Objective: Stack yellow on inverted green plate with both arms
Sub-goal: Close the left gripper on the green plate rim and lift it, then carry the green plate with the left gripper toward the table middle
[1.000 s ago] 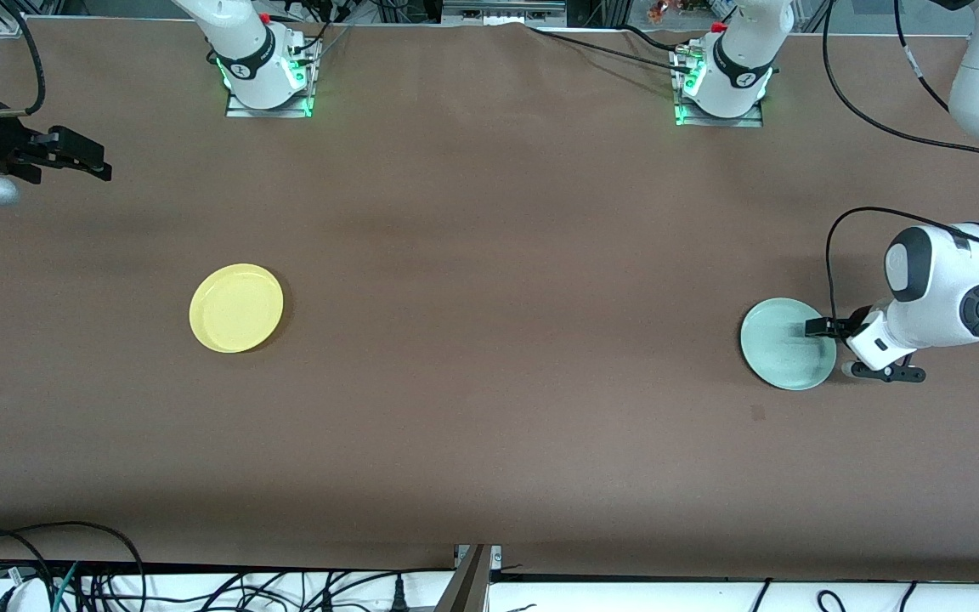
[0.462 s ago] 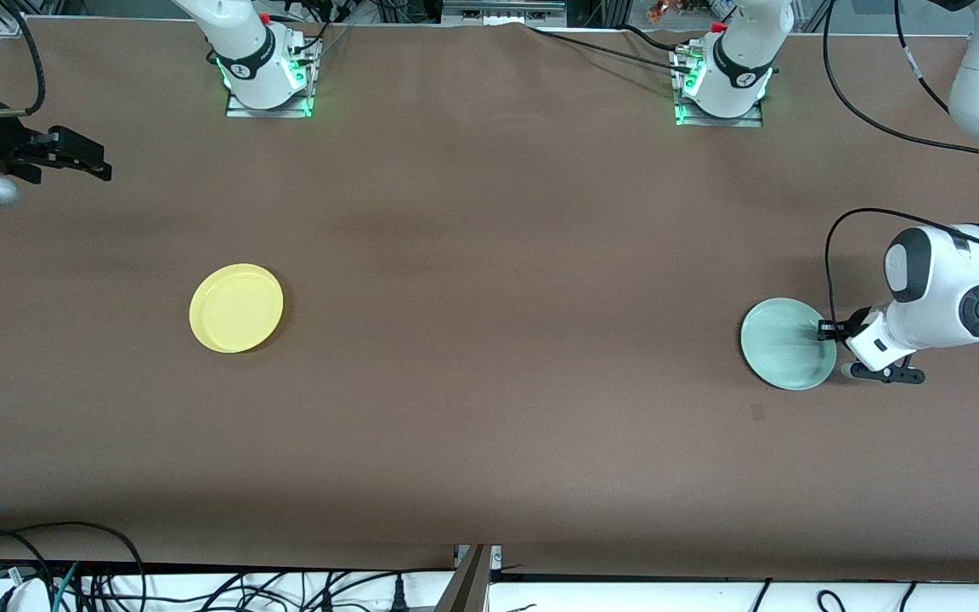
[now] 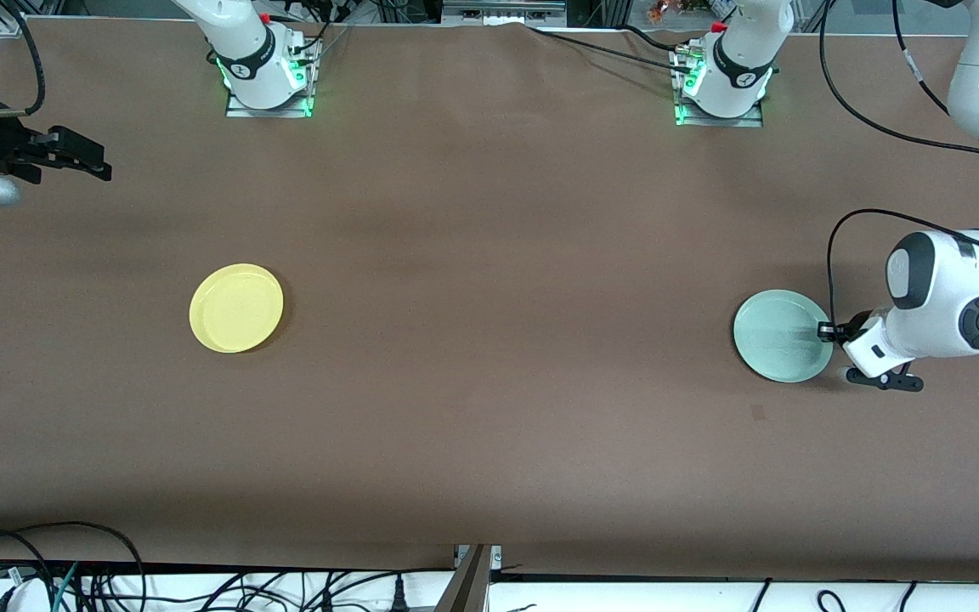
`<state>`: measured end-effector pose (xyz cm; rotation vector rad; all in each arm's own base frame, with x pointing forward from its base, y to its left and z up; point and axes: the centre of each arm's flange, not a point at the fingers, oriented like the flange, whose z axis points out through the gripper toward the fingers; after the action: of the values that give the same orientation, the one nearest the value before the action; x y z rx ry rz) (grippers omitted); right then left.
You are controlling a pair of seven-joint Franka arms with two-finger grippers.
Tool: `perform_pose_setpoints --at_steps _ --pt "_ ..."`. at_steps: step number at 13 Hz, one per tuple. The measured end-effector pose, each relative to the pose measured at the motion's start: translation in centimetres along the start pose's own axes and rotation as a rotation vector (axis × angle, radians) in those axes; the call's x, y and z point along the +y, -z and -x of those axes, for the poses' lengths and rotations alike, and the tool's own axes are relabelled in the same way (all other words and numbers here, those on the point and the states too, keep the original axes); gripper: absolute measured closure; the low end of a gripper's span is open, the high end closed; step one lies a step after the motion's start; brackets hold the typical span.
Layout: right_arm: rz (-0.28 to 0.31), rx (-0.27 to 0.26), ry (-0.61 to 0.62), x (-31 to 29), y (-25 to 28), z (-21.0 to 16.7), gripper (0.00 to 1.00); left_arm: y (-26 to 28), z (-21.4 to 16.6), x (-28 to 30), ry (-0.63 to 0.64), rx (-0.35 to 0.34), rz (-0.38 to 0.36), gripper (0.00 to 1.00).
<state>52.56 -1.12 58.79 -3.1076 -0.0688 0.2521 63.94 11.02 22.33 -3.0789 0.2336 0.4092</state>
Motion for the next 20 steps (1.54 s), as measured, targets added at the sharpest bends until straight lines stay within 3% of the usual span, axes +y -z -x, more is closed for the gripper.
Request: perform_pose_setpoints --at_steps 6,9,11,16,20 --pt "0.0 0.0 0.0 0.0 0.0 0.0 0.0 11.1 -3.6 10.7 -0.166 -0.009 -0.183 0.97" --pt "0.0 0.0 -0.001 0.0 0.0 0.0 0.0 14.7 -4.4 19.4 -0.235 0.028 -0.261 0.97" --pt "0.0 0.0 -0.002 0.1 0.0 0.0 0.0 16.5 -4.4 25.4 -0.269 0.065 -0.353 0.97" --pt "0.0 0.0 -0.002 0.1 0.0 0.0 0.0 16.0 -2.4 40.3 -0.27 0.187 -0.581 0.97" --pt "-0.001 0.0 -0.003 0.2 0.0 0.0 0.0 13.2 -0.3 49.3 -0.261 0.261 -0.709 0.97"
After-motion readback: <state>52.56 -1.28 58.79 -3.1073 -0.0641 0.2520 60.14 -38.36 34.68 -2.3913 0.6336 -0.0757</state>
